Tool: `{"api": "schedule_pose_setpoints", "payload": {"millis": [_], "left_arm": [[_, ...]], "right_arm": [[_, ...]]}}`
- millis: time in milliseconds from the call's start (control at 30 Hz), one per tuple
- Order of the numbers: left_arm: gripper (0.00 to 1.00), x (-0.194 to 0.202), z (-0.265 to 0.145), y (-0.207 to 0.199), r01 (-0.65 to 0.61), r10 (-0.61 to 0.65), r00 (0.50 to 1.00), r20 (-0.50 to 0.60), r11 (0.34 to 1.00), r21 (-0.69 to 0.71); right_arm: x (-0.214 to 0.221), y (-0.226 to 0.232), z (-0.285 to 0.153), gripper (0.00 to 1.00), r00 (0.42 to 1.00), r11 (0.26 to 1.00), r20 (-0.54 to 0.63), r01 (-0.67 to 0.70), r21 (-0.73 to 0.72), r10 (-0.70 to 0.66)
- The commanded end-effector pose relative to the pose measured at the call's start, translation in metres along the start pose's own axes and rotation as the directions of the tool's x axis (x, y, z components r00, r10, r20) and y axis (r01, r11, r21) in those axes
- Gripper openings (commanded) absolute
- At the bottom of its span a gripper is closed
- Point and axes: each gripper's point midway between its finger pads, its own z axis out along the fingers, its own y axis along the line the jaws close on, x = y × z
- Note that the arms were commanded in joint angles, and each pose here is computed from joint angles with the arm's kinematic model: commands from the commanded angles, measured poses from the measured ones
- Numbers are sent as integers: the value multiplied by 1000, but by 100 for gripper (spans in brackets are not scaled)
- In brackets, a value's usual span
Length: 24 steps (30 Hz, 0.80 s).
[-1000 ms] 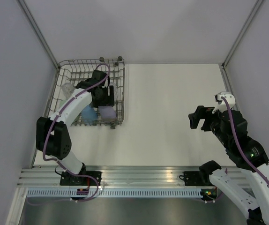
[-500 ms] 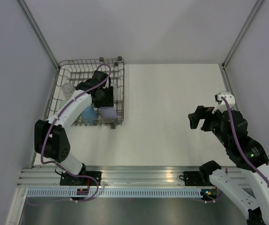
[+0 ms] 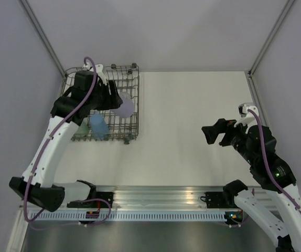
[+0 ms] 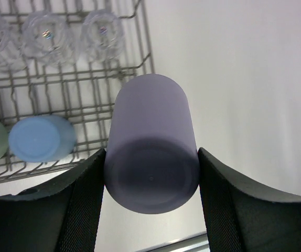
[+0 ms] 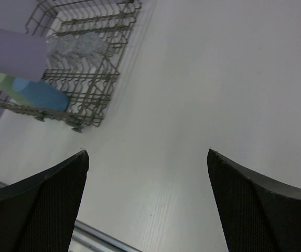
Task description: Unload the cups from the dish rack
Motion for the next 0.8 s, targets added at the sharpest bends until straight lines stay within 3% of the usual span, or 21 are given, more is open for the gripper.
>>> {"api": "schedule_pose_setpoints", "payload": {"millis": [0, 33, 100, 133, 200, 233, 300, 467, 633, 767], "left_arm": [[2, -23, -51, -47, 25, -54, 993, 103, 966, 258], [2, -33, -74, -67, 2, -68, 985, 159, 926, 379], [2, -32, -87, -84, 27, -119, 980, 162, 875, 483], [2, -42, -111, -101, -20, -135, 966, 222, 814, 580], [2, -40, -125, -114, 7, -184, 963, 197, 749, 662], [2, -43, -142, -124, -26, -188, 958, 215, 693, 721], [2, -37, -153, -135, 1, -212, 963, 165, 616, 787], [2, -36, -184, -154, 6, -255, 960, 118, 439, 899], [2, -31, -185, -157, 47, -278, 958, 69, 390, 919], [2, -22, -184, -164, 105, -288, 957, -17, 294, 950]], "right_arm": [[-16, 57, -7, 98, 990, 947, 64, -97, -307, 122], [-28, 71, -9, 98, 982, 918, 105, -107, -381, 158], [-17, 91, -10, 98, 977, 851, 39, -163, -499, 210], [-29, 103, -14, 98, 971, 812, 72, -150, -565, 229], [-17, 120, -15, 97, 965, 724, -15, -207, -658, 263], [-31, 131, -22, 97, 961, 672, 29, -170, -721, 275], [-34, 144, -28, 97, 953, 582, 1, -184, -792, 302], [-48, 159, -39, 96, 950, 486, 12, -150, -861, 314], [-60, 170, -52, 92, 949, 407, 26, -110, -907, 315], [-66, 173, -53, 89, 949, 388, 39, -91, -917, 313]]}}
